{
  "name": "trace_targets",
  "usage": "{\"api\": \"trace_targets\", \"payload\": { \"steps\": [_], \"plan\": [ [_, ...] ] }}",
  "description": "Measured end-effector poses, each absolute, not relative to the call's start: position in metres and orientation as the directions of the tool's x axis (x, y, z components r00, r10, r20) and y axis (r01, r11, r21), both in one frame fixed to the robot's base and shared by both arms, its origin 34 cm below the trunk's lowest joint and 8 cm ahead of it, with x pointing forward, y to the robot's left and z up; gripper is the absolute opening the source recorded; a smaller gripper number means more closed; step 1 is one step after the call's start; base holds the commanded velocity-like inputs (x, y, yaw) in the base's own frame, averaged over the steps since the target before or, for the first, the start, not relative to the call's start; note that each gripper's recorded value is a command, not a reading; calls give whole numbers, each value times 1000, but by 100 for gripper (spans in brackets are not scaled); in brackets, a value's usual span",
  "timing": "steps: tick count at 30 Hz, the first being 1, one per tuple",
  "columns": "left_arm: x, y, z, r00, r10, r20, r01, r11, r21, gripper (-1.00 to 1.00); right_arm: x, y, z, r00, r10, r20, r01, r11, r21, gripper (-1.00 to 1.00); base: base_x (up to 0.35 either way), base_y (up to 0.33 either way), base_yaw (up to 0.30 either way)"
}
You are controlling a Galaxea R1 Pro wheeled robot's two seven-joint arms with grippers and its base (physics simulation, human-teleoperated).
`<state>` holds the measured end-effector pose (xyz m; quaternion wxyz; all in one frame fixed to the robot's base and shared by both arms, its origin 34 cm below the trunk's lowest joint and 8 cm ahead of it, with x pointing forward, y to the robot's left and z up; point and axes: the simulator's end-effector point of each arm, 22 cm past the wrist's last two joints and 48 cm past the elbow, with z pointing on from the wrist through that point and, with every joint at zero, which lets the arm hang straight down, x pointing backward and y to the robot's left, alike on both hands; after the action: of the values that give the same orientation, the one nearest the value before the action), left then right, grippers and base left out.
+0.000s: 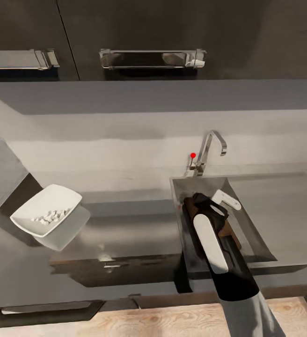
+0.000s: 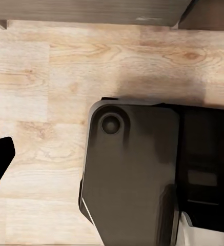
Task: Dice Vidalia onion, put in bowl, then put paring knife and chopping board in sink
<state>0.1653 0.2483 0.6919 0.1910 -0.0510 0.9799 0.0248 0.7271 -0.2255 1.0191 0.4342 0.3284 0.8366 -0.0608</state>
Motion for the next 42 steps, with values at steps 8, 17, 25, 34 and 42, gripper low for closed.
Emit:
{"api": "trace_targets", "payload": {
  "steps": [8, 17, 25, 34, 42],
  "plan": [
    [165, 249, 692, -922, -90, -377, -110, 994, 30, 100, 732, -208, 1031, -403, 369, -838, 496, 857, 139, 100, -334, 0, 0],
    [165, 249, 692, -922, -90, -377, -109, 994, 31, 100, 734, -198, 1034, -402, 353, -845, 462, 875, 146, 100, -336, 0, 0],
    [165, 249, 692, -922, -90, -377, -110, 993, 31, 100, 735, -193, 1033, -404, 353, -844, 444, 882, 156, 100, -336, 0, 0],
    [164, 248, 691, -923, -91, -373, -110, 993, 30, 100, 729, -193, 1026, -417, 353, -838, 445, 883, 151, 100, -336, 0, 0],
    [163, 248, 691, -924, -91, -373, -110, 993, 30, 100, 720, -174, 1019, -390, 302, -870, 374, 915, 151, 100, -336, 0, 0]
  ]
}}
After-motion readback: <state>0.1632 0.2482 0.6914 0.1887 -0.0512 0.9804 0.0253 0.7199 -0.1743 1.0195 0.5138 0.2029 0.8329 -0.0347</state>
